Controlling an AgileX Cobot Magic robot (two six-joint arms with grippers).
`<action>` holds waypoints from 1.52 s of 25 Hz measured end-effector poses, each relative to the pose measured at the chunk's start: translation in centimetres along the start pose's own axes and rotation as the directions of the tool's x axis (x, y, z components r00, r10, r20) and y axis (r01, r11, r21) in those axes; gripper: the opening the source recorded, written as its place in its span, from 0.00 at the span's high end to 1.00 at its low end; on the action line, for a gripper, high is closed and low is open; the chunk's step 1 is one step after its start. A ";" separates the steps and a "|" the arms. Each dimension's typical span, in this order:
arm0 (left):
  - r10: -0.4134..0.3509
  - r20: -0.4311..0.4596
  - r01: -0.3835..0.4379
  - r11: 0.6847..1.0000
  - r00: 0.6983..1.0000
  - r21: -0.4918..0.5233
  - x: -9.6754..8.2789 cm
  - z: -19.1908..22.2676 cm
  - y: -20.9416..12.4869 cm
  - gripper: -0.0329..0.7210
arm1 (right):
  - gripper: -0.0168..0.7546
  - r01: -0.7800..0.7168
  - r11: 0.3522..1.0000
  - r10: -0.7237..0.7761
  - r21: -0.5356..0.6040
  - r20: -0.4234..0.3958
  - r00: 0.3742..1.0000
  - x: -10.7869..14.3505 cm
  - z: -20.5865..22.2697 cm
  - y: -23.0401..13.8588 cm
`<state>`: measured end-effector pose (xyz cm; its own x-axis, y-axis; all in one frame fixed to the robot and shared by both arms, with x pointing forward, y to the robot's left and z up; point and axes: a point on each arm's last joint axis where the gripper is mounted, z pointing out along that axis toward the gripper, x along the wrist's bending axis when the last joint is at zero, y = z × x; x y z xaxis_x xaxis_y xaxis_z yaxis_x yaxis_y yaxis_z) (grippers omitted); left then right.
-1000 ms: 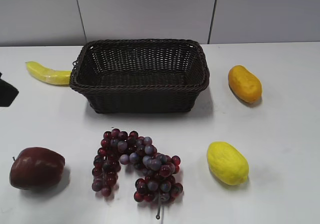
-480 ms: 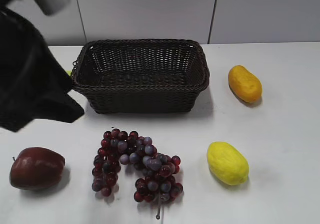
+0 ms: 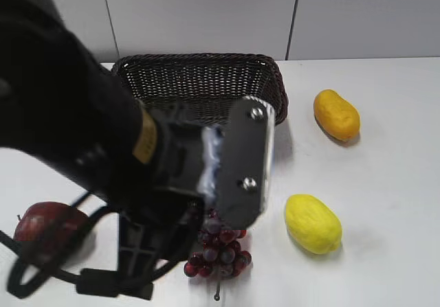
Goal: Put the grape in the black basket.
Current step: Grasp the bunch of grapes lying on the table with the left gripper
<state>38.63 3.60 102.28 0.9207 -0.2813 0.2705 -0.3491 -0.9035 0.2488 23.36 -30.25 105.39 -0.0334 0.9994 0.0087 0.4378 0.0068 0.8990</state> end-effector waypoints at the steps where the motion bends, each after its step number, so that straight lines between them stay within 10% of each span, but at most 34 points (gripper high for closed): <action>1: 0.008 0.006 -0.008 1.000 1.000 0.004 0.0 0.9 0.2 0.30 | 0.33 0.000 1.000 0.000 0.000 0.000 1.000 0.0 0.0 0.0; 15: -0.003 0.087 -0.004 0.997 0.996 0.082 2.3 6.9 2.4 0.30 | 0.33 0.000 1.000 0.000 0.000 0.000 1.000 0.0 0.0 0.0; 26: -0.317 0.018 0.306 0.927 0.948 0.217 5.4 8.3 -0.6 0.19 | 0.33 -0.001 1.000 0.001 0.000 0.000 1.000 0.0 0.0 0.0; 38: -0.418 0.094 0.391 0.894 0.903 0.219 5.1 11.6 -0.5 0.18 | 0.33 -0.001 1.000 0.001 0.000 0.000 1.000 0.0 0.0 0.0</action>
<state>45.52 -1.11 92.71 0.9943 0.0932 0.0526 0.0861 -0.9885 0.1240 23.36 -30.25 105.39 -0.0330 0.9994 0.0095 0.4378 0.0059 0.8990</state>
